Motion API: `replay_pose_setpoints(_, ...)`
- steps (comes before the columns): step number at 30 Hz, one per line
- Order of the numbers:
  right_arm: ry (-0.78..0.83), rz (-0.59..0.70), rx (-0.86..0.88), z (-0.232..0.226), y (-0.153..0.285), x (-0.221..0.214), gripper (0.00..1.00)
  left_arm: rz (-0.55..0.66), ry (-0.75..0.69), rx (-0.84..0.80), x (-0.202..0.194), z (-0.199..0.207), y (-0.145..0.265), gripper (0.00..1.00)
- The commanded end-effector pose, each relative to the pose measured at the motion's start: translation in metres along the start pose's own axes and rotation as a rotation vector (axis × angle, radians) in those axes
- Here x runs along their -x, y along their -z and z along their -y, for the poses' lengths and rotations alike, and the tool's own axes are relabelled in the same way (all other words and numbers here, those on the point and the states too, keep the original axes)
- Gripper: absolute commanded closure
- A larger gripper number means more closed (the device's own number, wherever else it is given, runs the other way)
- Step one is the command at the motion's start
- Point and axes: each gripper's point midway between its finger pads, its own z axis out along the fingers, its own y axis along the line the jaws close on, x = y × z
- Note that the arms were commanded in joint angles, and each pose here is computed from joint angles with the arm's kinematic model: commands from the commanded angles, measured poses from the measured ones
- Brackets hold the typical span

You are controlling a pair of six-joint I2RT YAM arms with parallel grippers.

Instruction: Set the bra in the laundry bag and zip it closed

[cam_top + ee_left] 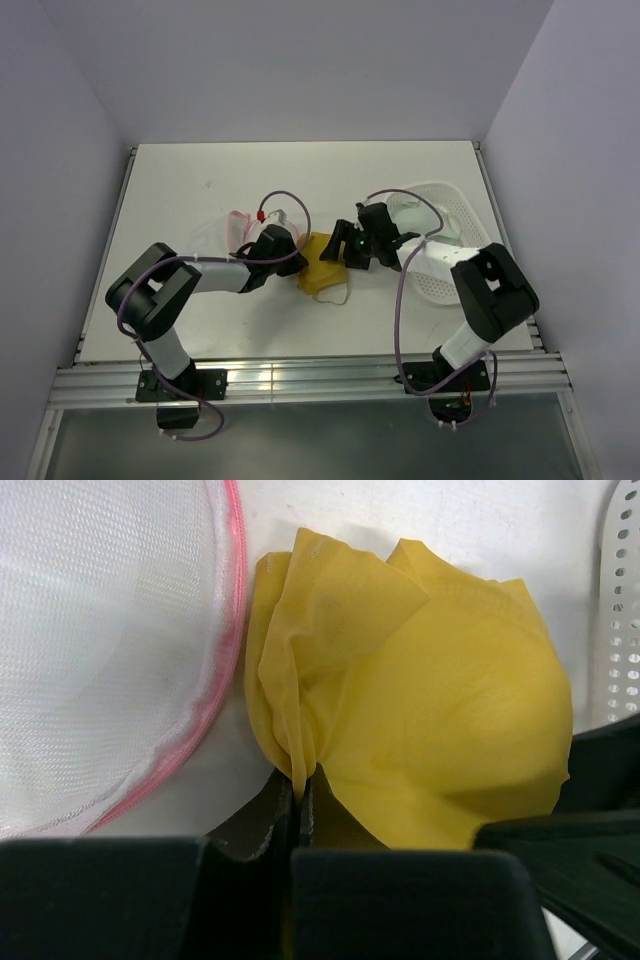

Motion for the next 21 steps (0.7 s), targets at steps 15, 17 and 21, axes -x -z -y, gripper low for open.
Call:
replay_pose_setpoints(15,-0.05,0.004,0.046,0.001,-0.015,-0.003,0.89,0.003,-0.003,-0.102,0.008,0.028,0.005,1.0)
replay_pose_setpoints(17,-0.054,0.005,0.03,0.003,-0.014,-0.002,0.95,0.014,-0.009,-0.117,0.013,0.035,0.01,0.98)
replay_pose_setpoints(21,-0.039,0.04,0.009,0.001,0.0,0.005,1.0,0.02,-0.028,-0.099,0.022,0.039,0.028,0.74)
